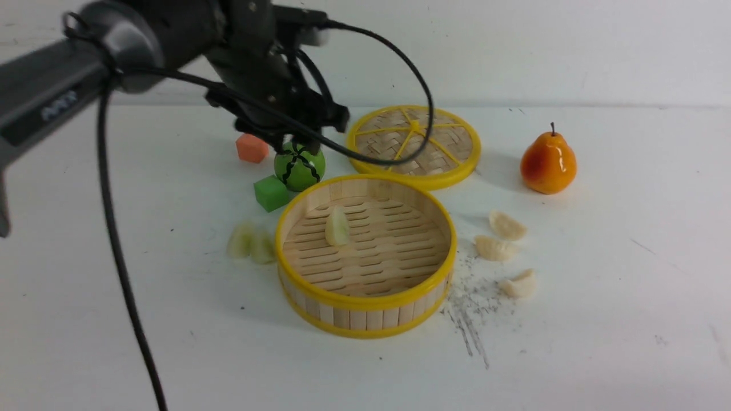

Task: Put the dumplings into the steamer on the white table.
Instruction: 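Reach for and grasp a dumpling on the table with the left gripper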

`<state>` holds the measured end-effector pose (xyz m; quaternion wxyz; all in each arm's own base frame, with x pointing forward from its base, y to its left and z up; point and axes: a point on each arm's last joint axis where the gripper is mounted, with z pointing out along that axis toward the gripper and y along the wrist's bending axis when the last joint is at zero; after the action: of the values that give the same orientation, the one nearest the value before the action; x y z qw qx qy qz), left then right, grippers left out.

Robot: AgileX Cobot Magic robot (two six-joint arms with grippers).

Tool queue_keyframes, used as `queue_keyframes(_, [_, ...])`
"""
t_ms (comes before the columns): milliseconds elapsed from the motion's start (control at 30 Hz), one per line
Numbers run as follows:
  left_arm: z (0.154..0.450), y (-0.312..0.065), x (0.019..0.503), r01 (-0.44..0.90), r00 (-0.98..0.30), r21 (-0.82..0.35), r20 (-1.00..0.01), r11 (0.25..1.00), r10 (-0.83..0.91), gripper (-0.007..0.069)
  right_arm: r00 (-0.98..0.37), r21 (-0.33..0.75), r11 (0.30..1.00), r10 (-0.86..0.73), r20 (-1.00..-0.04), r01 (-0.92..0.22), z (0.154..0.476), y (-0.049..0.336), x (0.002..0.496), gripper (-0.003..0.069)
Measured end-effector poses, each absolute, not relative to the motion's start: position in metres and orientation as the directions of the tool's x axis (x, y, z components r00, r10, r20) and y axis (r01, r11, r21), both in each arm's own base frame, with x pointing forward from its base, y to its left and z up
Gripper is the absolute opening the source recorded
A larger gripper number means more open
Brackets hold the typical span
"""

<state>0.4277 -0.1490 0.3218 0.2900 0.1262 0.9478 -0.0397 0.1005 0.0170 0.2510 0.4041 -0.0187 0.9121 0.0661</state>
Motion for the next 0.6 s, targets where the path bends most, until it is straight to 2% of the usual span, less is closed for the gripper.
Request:
queue_keyframes(67, [0.315, -0.123, 0.432, 0.203, -0.844, -0.001, -0.507, 0.979, 0.174, 0.0377, -0.675, 0.106, 0.991, 0.019, -0.738, -0.087, 0.249, 0.017, 0.100, 0.0020])
queue_keyframes(167, [0.276, -0.086, 0.444, 0.110, -0.916, -0.031, -0.391, 0.993, 0.089, 0.0346, -0.673, 0.105, 0.991, 0.020, -0.740, -0.087, 0.247, 0.017, 0.100, 0.0023])
queue_keyframes(200, [0.275, -0.086, 0.443, 0.105, -0.921, -0.036, -0.382, 0.994, 0.084, 0.0341, -0.673, 0.105, 0.991, 0.020, -0.739, -0.087, 0.247, 0.017, 0.100, 0.0023])
queue_keyframes(267, [0.241, -0.075, 0.453, 0.075, -0.945, -0.054, -0.323, 0.996, 0.054, 0.0310, -0.671, 0.106, 0.991, 0.020, -0.741, -0.087, 0.247, 0.017, 0.101, 0.0025])
queue_keyframes(433, [0.210, -0.075, 0.462, 0.093, -0.955, -0.053, -0.287, 0.994, 0.074, 0.0276, -0.672, 0.106, 0.991, 0.020, -0.741, -0.087, 0.246, 0.017, 0.101, 0.0025])
queue_keyframes(600, [0.189, -0.080, 0.470, 0.095, -0.952, -0.079, -0.300, 0.992, 0.067, 0.0268, -0.669, 0.099, 0.991, 0.015, -0.743, -0.087, 0.244, 0.017, 0.101, 0.0025])
